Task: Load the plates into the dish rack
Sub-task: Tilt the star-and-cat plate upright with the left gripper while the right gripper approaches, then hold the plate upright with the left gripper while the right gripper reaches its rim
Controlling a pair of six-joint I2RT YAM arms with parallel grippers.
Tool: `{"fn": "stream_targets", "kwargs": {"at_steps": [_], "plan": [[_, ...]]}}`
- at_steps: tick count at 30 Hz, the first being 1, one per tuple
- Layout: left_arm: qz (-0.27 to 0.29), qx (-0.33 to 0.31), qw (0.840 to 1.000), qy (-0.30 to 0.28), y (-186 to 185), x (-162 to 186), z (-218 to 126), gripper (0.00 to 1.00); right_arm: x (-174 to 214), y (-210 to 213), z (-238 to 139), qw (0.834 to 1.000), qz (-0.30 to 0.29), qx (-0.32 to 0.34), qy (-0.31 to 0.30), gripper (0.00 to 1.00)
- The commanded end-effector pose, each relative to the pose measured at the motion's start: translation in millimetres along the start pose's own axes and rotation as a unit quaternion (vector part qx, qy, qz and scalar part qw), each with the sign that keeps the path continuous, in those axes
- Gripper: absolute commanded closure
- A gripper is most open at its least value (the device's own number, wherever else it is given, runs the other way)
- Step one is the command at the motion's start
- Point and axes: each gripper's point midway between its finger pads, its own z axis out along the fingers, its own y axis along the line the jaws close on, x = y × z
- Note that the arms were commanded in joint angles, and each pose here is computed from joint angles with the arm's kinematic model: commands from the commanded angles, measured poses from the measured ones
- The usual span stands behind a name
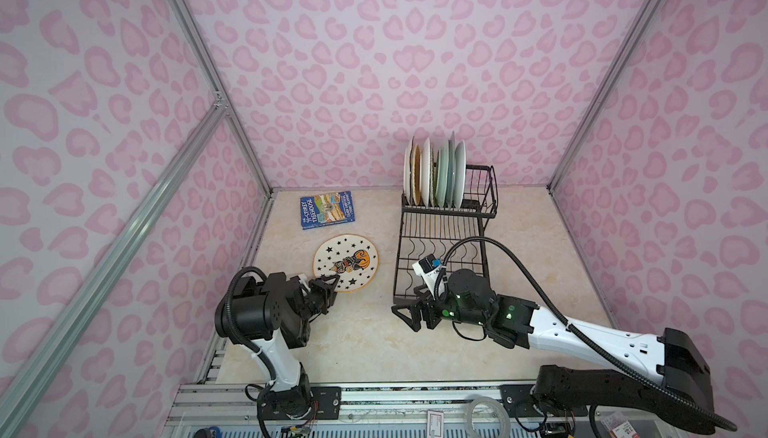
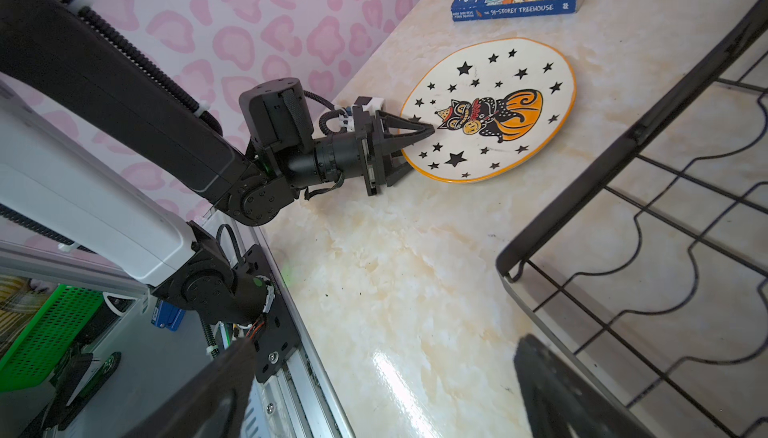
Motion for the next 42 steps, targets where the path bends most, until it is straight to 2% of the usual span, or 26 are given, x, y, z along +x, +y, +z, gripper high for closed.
{"fn": "stream_targets", "kwargs": {"at_steps": [1, 10, 21, 29, 31, 36, 42], "plan": [[-0.06, -0.053, 0.996, -0.027, 33.0, -5.3, 1.0, 0.73, 2.7, -3.6, -1.1, 1.0, -0.004, 0.008, 0.001, 0.03], [-0.059, -0.02, 0.998, -0.029, 21.5, -6.9, 3.1, 0.97, 1.9, -6.6, -7.8, 1.0, -0.008, 0.017, -0.002, 0.03], [-0.013, 0.009, 0.999, -0.03, -21.0, 3.4, -19.4, 0.97, -5.8, -17.2, -20.5, 0.997, -0.045, 0.059, -0.012, 0.03], [0.042, -0.048, 0.995, -0.071, -50.3, 3.6, -54.7, 0.97, -18.5, -24.3, -31.7, 0.991, -0.09, 0.086, -0.049, 0.03], [0.065, -0.048, 0.993, -0.084, -67.7, 3.7, -66.6, 0.97, -21.8, -23.6, -33.3, 0.989, -0.109, 0.088, -0.055, 0.03], [0.081, -0.082, 0.99, -0.079, -80.9, 15.1, -90.0, 0.97, -26.3, -15.7, -33.0, 0.976, -0.187, 0.086, -0.07, 0.03], [0.109, -0.122, 0.985, -0.056, -97.0, 32.3, -108.2, 0.97, -25.9, -3.2, -18.3, 0.944, -0.308, 0.09, -0.079, 0.03]]}}
